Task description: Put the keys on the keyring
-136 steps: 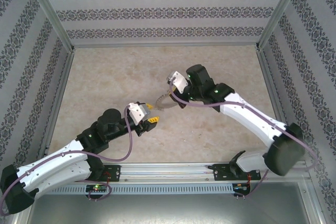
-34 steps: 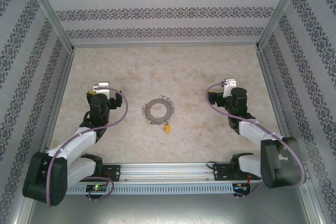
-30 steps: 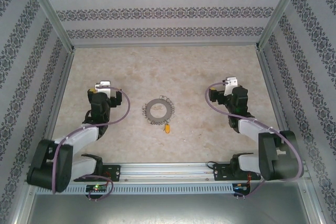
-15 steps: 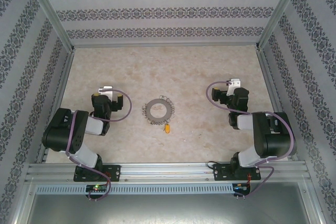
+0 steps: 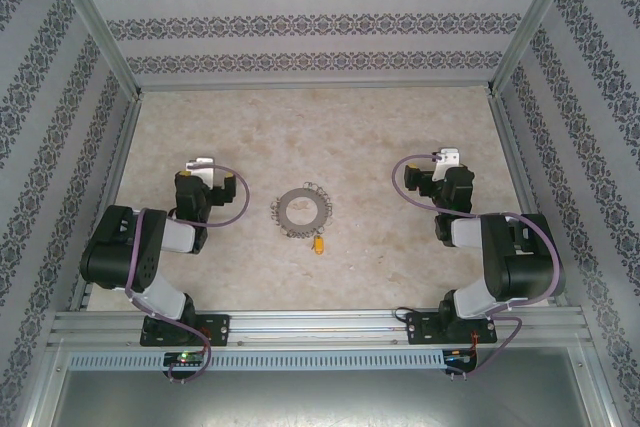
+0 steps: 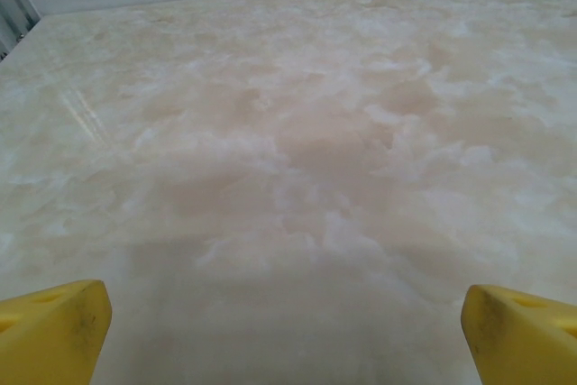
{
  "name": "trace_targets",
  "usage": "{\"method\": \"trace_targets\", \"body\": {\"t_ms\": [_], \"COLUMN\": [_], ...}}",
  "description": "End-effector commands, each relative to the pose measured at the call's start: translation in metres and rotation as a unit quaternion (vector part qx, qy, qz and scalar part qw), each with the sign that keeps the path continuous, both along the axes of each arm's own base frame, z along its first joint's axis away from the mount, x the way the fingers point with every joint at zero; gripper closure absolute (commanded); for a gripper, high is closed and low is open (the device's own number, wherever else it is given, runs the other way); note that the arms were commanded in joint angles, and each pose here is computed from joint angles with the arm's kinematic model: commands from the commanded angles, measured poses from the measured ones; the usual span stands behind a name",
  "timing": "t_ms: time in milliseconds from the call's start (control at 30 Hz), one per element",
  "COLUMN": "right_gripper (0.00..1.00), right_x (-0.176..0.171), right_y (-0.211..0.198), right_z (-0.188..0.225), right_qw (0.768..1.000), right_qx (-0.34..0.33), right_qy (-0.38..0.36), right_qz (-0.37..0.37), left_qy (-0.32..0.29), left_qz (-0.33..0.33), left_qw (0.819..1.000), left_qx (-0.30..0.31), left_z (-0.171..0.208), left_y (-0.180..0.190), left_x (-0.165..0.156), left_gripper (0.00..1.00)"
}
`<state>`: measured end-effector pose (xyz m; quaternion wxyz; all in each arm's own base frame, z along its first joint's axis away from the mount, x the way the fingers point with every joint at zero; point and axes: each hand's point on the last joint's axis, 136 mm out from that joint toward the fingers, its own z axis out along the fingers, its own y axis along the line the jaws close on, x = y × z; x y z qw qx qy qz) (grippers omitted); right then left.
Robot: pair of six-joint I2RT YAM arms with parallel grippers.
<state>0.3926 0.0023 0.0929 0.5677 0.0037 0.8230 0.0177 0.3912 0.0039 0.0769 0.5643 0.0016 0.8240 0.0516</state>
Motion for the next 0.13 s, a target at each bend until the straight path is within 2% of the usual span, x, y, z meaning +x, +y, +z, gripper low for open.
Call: {"method": "trace_targets", "body": {"t_ms": [0, 100], "right_gripper": [0.02, 0.02], "right_x": [0.0064, 0.0053], "right_y": [0.0013, 0.0019], "right_z": [0.0111, 0.0122], "right_qw": [1.0, 1.0], "right_qx": [0.006, 0.004], "right_qy": [-0.02, -0.023], "right_qz": [-0.002, 0.001], "left_qy": [-0.015, -0.013], "left_qz": [-0.002, -0.001], "left_qw": [1.0, 1.0], "left_qx": [-0.016, -0.018], "left_z": [0.011, 0.0106], "left_y": [0.0018, 0.002], "left_x": [0.0073, 0.0075], "left_gripper": [0.0, 0.0]}}
